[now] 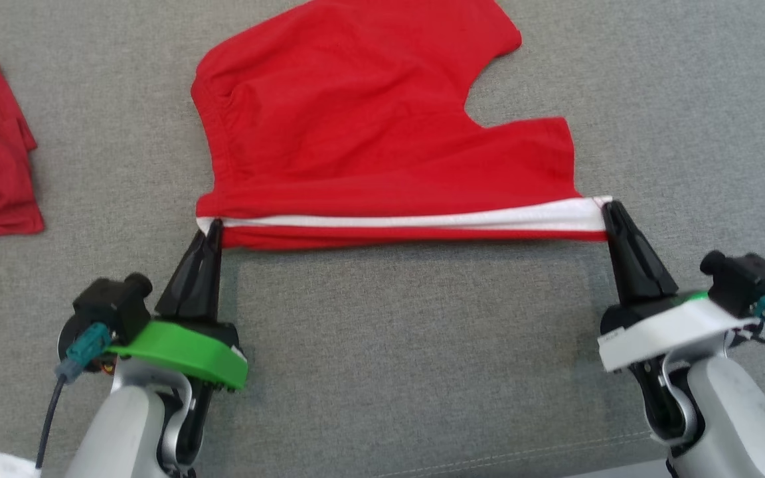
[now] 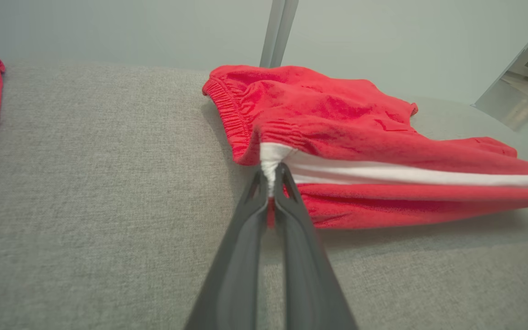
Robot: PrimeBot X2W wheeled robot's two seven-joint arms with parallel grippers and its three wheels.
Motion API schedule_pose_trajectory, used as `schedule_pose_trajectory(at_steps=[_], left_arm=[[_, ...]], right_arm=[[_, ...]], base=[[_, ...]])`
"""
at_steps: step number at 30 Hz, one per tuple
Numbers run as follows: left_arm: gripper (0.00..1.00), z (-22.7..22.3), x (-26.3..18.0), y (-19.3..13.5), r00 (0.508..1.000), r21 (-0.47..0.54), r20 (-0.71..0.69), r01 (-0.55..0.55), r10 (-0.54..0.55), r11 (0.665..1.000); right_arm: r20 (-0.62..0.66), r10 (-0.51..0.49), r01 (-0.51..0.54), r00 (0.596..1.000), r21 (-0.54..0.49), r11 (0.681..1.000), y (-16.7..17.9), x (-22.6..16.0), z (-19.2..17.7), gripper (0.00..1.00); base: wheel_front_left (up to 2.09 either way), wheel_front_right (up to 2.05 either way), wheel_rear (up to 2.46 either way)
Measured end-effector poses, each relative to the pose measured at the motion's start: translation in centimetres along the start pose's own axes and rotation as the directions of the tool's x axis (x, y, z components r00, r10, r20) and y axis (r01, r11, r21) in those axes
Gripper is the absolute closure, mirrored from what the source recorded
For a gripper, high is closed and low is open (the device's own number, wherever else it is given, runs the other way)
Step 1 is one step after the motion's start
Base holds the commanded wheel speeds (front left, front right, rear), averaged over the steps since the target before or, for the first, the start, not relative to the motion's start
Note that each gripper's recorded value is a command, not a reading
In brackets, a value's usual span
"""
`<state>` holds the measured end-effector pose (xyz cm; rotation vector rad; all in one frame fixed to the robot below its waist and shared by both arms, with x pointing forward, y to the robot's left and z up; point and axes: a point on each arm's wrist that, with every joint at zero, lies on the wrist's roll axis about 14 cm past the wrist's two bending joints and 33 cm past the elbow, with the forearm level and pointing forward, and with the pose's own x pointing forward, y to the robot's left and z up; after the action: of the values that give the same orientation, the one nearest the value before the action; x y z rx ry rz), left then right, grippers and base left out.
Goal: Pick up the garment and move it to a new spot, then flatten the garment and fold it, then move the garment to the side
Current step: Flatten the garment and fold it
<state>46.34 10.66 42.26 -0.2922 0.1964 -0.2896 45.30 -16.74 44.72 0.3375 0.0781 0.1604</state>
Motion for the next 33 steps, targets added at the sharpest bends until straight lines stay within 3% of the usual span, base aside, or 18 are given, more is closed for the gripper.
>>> schedule_pose_trajectory(at_steps=[6,18,25,33], left_arm=[[1.0,0.7,-4.8,-0.9,0.998,0.011,-0.049,-0.036,0.036,0.999],[1.0,3.5,-10.5,-3.1,0.995,-0.004,-0.08,-0.06,0.06,0.998],[1.0,4.2,-10.2,-3.5,0.996,-0.016,-0.064,-0.063,0.062,0.998],[1.0,5.7,-6.8,-3.2,0.999,-0.02,0.004,-0.054,0.055,0.998]], right_arm=[[-0.067,-0.004,0.004,0.998,-0.007,1.0,0.3,-5.1,-0.9,1.0],[-0.073,-0.073,0.067,0.995,-0.072,0.995,-0.2,-10.5,2.3,1.0],[-0.002,-0.089,0.088,0.996,-0.111,0.99,-0.8,-9.1,4.6,1.0],[0.106,-0.009,0.028,0.994,-0.176,0.984,-0.9,-2.6,7.9,1.0]], base=[[0.0,0.0,0.0],[0.0,0.0,0.0],[0.0,0.0,0.0],[0.0,0.0,0.0]])
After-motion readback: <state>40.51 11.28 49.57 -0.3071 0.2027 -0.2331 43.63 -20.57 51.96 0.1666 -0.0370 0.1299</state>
